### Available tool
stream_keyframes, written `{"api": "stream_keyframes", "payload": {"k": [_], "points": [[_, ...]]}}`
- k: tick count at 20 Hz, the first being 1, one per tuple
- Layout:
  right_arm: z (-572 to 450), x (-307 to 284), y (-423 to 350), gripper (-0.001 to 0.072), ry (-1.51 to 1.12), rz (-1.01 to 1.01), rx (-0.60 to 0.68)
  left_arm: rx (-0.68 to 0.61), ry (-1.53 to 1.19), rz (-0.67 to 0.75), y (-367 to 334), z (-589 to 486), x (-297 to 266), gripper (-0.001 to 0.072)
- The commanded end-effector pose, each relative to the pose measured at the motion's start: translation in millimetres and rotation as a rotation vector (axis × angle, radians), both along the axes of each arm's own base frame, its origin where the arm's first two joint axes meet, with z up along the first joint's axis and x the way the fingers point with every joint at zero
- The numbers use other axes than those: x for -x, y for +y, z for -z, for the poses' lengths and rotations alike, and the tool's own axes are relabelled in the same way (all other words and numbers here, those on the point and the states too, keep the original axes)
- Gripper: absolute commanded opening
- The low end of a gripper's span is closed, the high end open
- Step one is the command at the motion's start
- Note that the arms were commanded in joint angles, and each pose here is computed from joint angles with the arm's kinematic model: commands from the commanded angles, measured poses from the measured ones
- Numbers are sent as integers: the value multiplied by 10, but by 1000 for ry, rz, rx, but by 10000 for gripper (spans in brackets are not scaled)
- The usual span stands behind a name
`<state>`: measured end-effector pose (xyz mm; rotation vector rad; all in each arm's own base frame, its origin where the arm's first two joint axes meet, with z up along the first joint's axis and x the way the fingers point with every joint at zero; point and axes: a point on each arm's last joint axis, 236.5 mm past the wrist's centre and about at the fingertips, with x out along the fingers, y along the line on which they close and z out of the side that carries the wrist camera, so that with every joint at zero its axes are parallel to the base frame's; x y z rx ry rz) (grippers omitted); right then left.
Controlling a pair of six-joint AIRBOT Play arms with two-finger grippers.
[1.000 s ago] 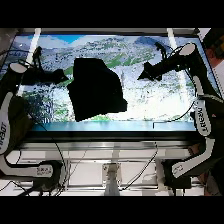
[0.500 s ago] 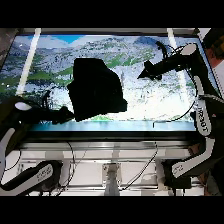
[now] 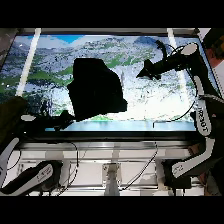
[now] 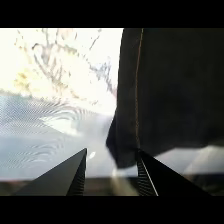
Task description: Fold the clothes and pants, and hang the long-sleeved shirts on hangers.
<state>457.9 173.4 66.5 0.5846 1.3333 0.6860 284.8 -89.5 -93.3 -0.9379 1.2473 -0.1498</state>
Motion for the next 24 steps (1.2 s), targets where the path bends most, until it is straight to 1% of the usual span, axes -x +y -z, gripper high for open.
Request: {"api": "stream_keyframes", "payload": {"k": [1, 4, 7, 11, 15, 16, 17, 18, 19, 23, 24], "points": [[-15, 2, 10, 24, 1, -1, -7, 2, -47, -74, 53, -37, -171, 373], [-15, 1, 10, 25, 1, 0, -7, 31, -52, -83, -22, -81, -199, 374], [-16, 1, 10, 25, 0, 0, -8, 18, -57, -49, -117, -67, -178, 374], [-16, 0, 11, 25, 0, 0, -8, 7, -68, -41, -179, -59, -198, 373], [-16, -1, 10, 25, 0, 0, -8, 77, -32, -79, -330, -30, -235, 372], [-17, -2, 10, 25, -1, 0, -8, 101, -26, -94, -361, -34, -254, 349], [-16, -1, 10, 25, 0, 0, -8, 120, -44, -105, -377, -77, -300, 235], [-17, -3, 10, 25, -1, 1, -8, 143, -85, -103, -408, -167, -362, 59], [-15, -5, 9, 25, -1, 2, -7, 162, -136, -100, -429, -289, -443, 15], [-7, -134, -84, 25, -31, 49, 3, 162, -331, -97, -379, -888, -749, 11], [54, -135, -139, 23, -31, 50, 36, 157, -382, -101, -345, -1070, -833, 11]]}}
